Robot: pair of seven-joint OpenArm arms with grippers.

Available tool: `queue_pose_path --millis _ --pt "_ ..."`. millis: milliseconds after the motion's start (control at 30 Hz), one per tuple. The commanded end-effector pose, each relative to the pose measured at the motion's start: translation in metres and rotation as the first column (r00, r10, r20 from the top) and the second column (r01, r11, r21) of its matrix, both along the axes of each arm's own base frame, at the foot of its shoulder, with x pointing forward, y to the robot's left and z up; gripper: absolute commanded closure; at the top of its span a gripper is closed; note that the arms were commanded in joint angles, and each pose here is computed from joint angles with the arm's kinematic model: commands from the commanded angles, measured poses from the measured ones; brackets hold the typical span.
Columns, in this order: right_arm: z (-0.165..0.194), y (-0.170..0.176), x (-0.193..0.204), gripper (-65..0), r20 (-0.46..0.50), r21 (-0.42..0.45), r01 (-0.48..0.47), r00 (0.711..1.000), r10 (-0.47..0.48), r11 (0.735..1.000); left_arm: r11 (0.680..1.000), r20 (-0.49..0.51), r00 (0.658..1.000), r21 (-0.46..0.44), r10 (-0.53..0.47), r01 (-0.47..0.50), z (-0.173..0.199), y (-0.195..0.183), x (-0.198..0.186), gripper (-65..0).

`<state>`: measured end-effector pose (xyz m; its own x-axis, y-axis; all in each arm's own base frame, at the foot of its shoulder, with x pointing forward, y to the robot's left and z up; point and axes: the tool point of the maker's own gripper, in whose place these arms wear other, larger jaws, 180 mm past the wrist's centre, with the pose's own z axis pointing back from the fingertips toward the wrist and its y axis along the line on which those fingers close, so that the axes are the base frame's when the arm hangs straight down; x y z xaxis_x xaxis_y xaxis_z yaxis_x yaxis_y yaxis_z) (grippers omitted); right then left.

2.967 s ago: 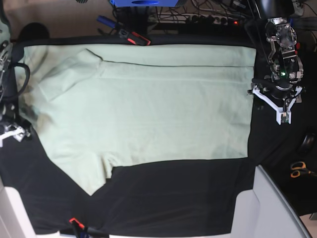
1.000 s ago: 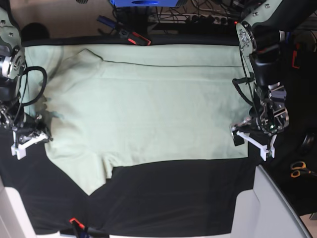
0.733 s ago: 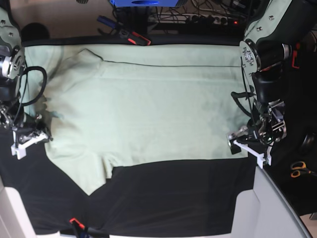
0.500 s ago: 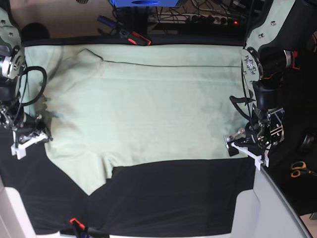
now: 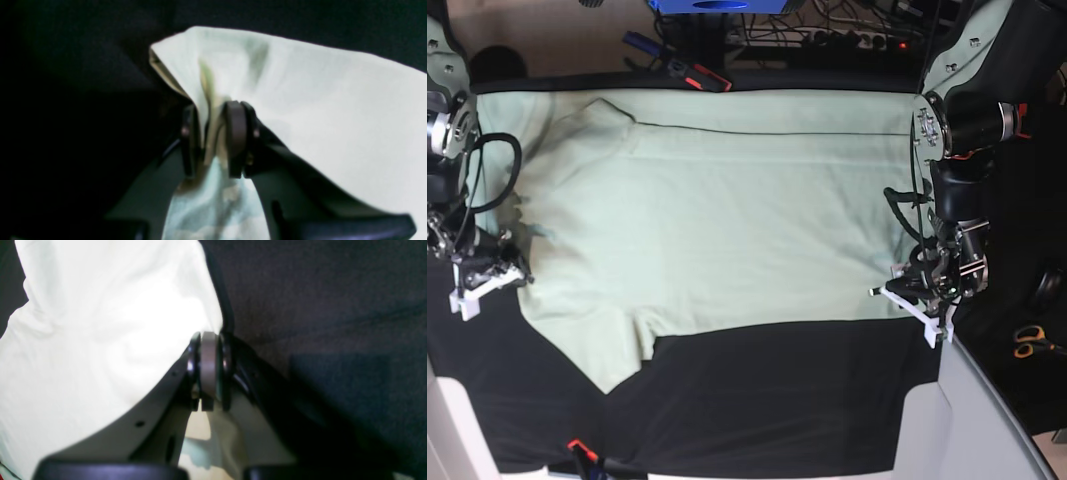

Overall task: Fold the T-shirt properly
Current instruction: 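Lift the shirt sides and fold the hem half toward the collar half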

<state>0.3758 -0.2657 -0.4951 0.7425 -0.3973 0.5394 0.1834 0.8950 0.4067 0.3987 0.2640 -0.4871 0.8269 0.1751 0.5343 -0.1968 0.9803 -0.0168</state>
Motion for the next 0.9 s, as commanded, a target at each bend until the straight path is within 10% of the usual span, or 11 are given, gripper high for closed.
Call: queue_pose_path --millis 0,200,867 --pt "0.019 -0.013 0.017 0.0 0.062 -0.017 0.012 0.998 -0.011 1.000 1.000 -0.017 1.000 -0.005 0.002 -0.002 0.002 0.001 0.000 -11.8" --pt "0.024 -0.016 0.022 0.0 0.103 -0.023 0.032 0.994 -0.029 0.999 1.000 0.021 1.000 0.011 -0.003 0.003 0.014 0.005 0.010 0.0" --pt "0.045 -0.027 0.025 0.0 0.230 -0.088 0.034 0.973 -0.013 0.996 0.985 0.136 0.988 0.169 -0.066 0.043 0.070 0.022 -0.014 0.0"
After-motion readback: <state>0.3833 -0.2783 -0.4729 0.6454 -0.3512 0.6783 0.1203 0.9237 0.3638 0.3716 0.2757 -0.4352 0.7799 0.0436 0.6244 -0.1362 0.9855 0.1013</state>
